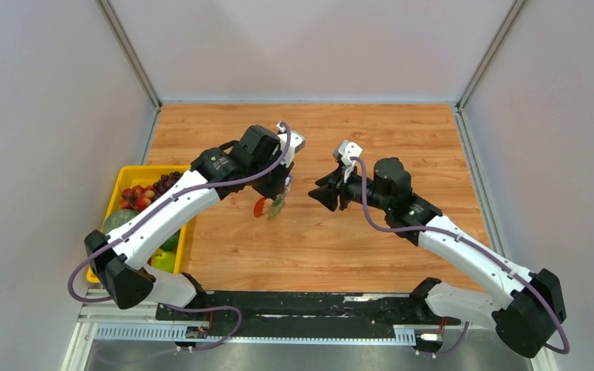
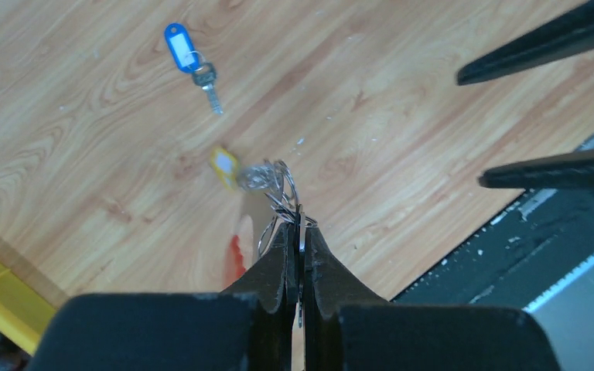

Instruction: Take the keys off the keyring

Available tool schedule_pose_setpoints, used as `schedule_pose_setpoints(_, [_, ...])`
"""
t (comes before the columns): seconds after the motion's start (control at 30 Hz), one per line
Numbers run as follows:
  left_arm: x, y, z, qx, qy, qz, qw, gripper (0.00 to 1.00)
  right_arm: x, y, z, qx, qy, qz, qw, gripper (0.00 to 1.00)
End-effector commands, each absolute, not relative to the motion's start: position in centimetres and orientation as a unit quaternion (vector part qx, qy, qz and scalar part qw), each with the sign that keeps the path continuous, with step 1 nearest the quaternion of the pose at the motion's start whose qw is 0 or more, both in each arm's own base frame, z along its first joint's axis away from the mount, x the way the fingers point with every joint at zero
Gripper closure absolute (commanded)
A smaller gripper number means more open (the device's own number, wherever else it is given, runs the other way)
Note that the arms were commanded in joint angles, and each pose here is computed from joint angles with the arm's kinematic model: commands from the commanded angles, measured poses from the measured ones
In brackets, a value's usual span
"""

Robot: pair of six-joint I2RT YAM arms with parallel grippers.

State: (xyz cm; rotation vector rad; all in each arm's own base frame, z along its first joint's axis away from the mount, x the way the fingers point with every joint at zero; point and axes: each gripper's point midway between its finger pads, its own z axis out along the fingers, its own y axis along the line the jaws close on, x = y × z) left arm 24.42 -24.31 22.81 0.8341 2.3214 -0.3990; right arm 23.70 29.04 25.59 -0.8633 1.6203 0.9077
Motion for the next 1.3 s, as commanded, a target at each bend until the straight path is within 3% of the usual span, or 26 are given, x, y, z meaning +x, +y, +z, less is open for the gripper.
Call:
schedule_pose_setpoints(0.0, [22.3,-25.9,27.0,0.33,0.858,-0.228,0.321,1.0,23.3,29.1,27.8,-0.363,0.646,0.389,0.547,0.58])
schedule_pose_setpoints(0.4, [19.7,-28.0,29.5,0.371,0.823,-0.313,0.296,0.99,19.8,29.5,29.1,-0.416,0.579,0.438,0.547,0.59])
schedule_pose_setpoints(0.57, [19.0,-28.8,29.5,0.392,0.811,-0.335,0.276,0.99,19.9,30.2,28.1,-0.425,0.585,0.446,0.528,0.53])
schedule_pose_setpoints(1.1, [17.7,-28.0,29.6,0.499,0.745,-0.326,0.298,0.99,18.7,30.3,28.6,-0.436,0.554,0.468,0.533,0.53])
schedule_pose_setpoints(1.27, [17.3,-28.1,29.7,0.515,0.732,-0.327,0.303,1.0,18.0,30.5,28.6,-0.448,0.541,0.48,0.525,0.59])
